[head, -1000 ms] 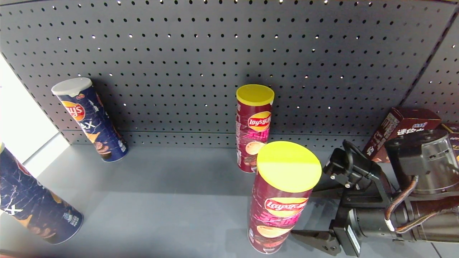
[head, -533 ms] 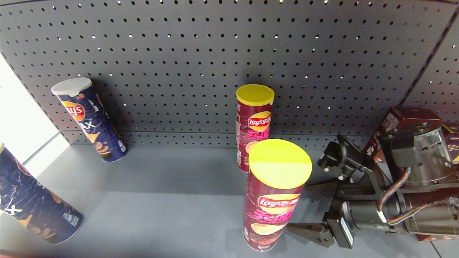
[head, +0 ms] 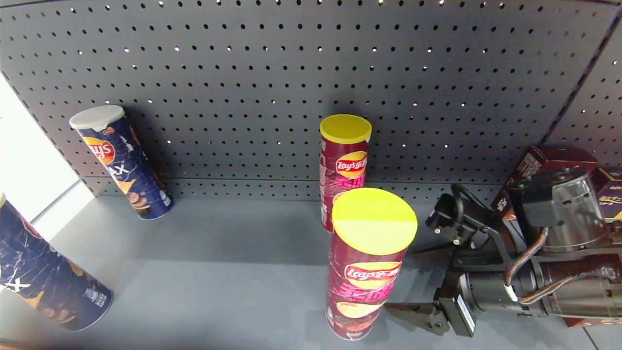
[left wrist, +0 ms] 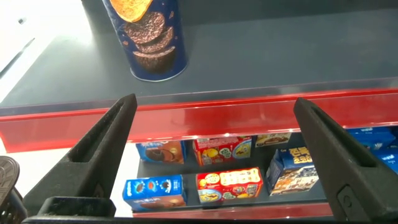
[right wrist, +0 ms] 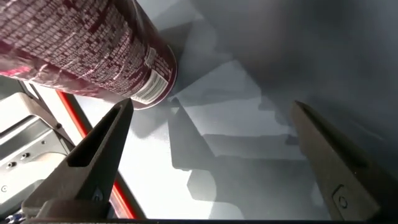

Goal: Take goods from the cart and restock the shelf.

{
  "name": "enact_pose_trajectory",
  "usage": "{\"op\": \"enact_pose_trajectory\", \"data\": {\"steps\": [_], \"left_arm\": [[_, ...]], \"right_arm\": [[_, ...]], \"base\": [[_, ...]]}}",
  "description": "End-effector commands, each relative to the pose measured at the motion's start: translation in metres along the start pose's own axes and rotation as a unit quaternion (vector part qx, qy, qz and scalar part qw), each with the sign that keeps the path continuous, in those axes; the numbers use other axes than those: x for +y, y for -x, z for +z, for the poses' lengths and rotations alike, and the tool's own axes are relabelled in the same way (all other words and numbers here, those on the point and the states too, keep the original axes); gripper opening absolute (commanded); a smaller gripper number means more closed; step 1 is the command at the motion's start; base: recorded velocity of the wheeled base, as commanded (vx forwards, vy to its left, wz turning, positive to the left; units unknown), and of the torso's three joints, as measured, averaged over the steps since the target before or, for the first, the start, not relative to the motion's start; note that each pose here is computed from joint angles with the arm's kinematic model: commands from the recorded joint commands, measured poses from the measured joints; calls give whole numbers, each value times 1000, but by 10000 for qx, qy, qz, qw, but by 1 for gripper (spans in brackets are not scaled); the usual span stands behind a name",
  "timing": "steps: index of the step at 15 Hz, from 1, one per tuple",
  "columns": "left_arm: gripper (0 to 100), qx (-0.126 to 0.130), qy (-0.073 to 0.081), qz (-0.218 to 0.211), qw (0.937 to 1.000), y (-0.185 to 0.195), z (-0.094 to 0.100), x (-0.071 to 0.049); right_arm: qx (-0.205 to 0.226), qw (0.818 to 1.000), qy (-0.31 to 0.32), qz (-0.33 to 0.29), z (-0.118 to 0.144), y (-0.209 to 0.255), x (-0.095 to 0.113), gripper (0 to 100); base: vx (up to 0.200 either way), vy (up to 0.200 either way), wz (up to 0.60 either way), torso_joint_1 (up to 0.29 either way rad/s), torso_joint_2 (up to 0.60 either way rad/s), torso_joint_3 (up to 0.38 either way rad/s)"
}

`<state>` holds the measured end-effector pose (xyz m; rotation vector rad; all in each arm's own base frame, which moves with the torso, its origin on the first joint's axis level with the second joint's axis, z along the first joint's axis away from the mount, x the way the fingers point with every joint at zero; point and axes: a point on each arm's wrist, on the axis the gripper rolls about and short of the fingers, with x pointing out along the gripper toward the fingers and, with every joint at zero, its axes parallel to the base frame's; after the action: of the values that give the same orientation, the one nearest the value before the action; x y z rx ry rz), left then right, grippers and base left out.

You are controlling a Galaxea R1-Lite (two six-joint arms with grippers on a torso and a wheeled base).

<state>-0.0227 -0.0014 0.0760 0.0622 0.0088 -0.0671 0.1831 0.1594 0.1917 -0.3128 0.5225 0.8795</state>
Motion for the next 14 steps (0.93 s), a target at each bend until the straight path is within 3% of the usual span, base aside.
{"op": "enact_pose_trajectory", "data": {"steps": [1, 14], "left_arm": [[100, 6, -1, -12, 10000, 0, 0, 0], [100, 7, -1, 4, 10000, 0, 0, 0]], "right_arm": [[-27, 10000, 9, 2, 1, 1, 0, 100], [22, 10000, 35, 61, 6, -10, 1, 100]], "base": [[0, 0, 0, 0, 0, 0], [0, 0, 0, 0, 0, 0]]}}
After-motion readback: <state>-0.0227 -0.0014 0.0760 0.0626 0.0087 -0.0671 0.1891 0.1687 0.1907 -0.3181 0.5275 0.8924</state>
